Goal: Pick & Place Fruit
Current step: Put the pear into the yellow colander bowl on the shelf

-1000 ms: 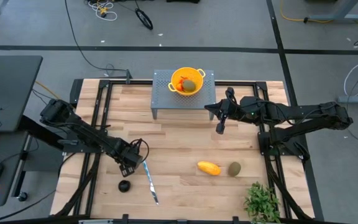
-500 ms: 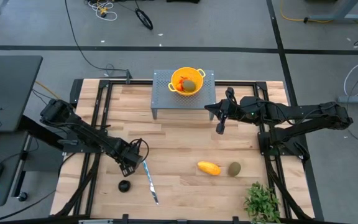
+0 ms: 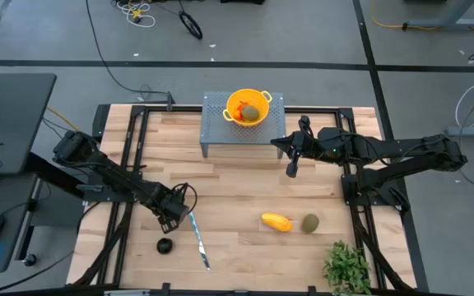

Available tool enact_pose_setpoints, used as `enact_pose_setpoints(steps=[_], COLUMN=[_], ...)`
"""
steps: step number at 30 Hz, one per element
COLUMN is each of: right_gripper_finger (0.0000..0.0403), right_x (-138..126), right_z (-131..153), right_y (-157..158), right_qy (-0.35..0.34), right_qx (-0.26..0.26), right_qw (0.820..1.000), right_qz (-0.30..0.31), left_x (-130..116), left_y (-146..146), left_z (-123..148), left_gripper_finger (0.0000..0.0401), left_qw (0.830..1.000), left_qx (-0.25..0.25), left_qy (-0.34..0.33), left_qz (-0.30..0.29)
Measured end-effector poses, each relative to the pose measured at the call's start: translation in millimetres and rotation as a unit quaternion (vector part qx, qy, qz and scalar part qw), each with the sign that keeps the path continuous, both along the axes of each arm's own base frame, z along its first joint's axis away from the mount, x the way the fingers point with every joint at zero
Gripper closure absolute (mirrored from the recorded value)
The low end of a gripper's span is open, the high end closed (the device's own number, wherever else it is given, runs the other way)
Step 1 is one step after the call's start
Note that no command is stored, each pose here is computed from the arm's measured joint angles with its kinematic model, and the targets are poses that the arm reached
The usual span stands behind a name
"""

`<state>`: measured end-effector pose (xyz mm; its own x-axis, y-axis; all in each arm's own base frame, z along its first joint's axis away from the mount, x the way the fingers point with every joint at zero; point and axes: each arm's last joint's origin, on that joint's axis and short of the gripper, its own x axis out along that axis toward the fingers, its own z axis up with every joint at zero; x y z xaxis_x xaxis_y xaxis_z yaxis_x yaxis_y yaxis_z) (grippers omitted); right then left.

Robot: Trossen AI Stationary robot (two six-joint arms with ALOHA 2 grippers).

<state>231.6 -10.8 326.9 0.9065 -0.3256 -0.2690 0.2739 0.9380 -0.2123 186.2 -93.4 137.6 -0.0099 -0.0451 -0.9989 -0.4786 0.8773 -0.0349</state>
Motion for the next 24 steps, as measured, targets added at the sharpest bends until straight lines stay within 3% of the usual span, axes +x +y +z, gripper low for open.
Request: enact_pose_setpoints(steps=[9, 18, 24], right_gripper_finger=[0.0381, 0.0381, 0.0381], right_x=[0, 0, 0], right_z=[0, 0, 0], right_y=[0, 0, 0], right_qy=[0.000, 0.000, 0.000], right_qx=[0.000, -0.001, -0.001], right_qw=[1.000, 1.000, 1.000], right_qz=[-0.001, -0.002, -0.002], left_x=[-1, 12, 16], left_y=[-1, -6, -6], left_z=[1, 28, 35], left_gripper_finger=[0.0253, 0.0257, 0.0260], left_qw=[1.000, 0.995, 0.993], left_qx=[-0.014, 0.002, 0.015], left_qy=[0.014, 0.003, -0.007], left_qz=[-0.018, -0.102, -0.117])
